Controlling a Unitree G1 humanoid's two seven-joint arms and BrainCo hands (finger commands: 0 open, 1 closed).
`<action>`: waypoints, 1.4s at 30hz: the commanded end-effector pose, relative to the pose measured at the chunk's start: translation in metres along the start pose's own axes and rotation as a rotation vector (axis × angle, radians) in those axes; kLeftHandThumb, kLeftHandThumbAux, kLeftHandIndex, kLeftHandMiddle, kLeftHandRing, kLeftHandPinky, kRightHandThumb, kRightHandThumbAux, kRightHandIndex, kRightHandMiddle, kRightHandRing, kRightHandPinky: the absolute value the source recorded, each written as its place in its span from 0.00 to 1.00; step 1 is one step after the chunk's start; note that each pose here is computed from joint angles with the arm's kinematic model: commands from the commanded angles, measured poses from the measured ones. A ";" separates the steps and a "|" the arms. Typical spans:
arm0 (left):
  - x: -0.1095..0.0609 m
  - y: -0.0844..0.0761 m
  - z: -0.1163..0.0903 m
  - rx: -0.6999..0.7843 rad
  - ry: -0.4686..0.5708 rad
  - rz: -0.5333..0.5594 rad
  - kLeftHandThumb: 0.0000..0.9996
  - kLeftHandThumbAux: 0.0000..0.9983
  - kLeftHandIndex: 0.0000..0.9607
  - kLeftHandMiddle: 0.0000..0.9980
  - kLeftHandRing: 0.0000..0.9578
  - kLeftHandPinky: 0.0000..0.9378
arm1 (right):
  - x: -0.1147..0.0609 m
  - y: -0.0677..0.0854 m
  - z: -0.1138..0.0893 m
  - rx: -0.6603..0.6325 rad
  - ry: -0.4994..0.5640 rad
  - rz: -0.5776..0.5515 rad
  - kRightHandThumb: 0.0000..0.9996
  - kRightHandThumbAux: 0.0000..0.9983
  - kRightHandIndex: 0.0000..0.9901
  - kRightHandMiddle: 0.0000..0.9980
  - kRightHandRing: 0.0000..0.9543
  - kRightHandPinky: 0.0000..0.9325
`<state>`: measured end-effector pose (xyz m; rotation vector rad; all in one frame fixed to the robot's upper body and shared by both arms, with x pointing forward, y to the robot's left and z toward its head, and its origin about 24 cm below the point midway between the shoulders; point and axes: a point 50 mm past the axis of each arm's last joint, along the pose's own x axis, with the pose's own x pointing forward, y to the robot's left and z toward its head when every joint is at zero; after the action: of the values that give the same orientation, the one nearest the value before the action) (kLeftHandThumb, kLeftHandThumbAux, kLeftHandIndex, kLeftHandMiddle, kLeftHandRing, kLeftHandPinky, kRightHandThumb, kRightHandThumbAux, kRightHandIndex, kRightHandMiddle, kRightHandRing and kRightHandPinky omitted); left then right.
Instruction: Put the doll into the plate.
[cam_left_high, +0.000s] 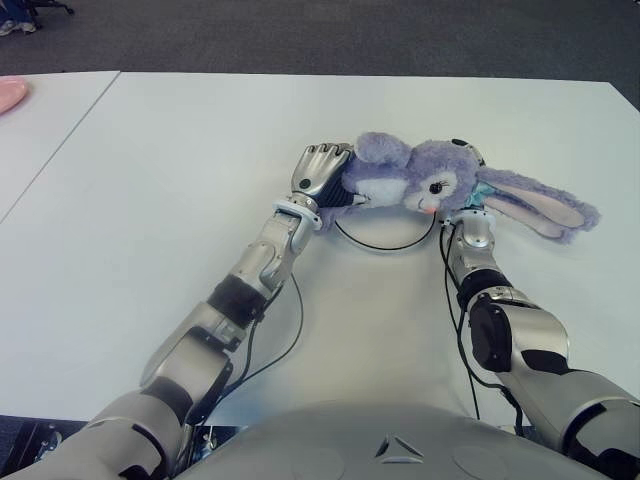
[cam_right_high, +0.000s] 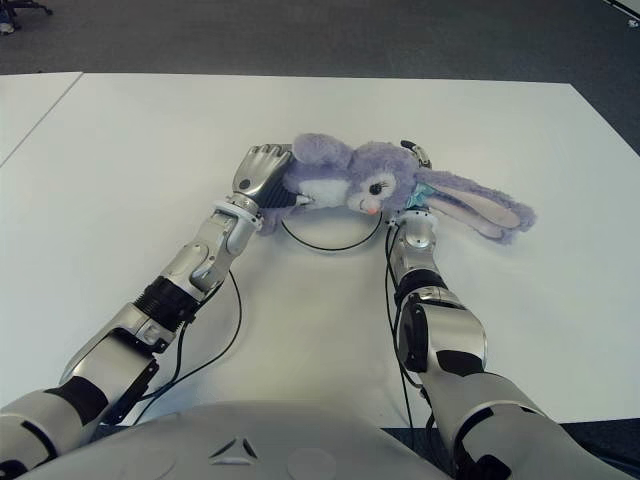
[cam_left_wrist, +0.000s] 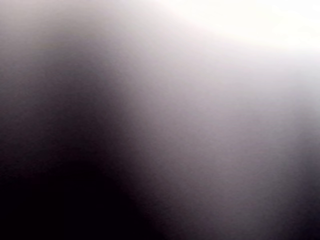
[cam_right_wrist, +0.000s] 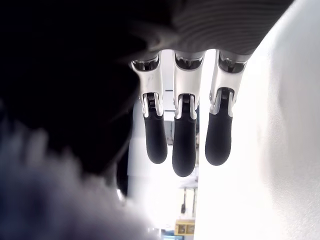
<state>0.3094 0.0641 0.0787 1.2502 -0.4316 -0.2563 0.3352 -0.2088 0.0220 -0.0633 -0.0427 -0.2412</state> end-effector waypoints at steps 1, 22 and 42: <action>-0.017 -0.018 -0.012 -0.012 0.049 -0.173 0.00 0.44 0.11 0.22 0.22 0.12 | -0.087 0.006 -0.100 0.005 0.475 0.018 0.28 0.91 0.20 0.30 0.42 0.49; -0.025 -0.001 -0.030 -0.136 -0.022 -0.217 0.00 0.44 0.00 0.00 0.00 0.00 | -0.087 0.007 -0.100 0.003 0.489 0.016 0.34 0.92 0.15 0.28 0.44 0.51; -0.043 0.069 -0.050 -0.357 -0.158 -0.237 0.00 0.43 0.00 0.00 0.00 0.00 | -0.087 0.009 -0.100 -0.001 0.481 0.018 0.56 0.91 0.14 0.25 0.45 0.50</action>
<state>0.2996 0.1385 0.1187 1.0052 -0.3567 -0.5485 0.3354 -0.2070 0.0218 -0.0629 -0.0423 -0.2375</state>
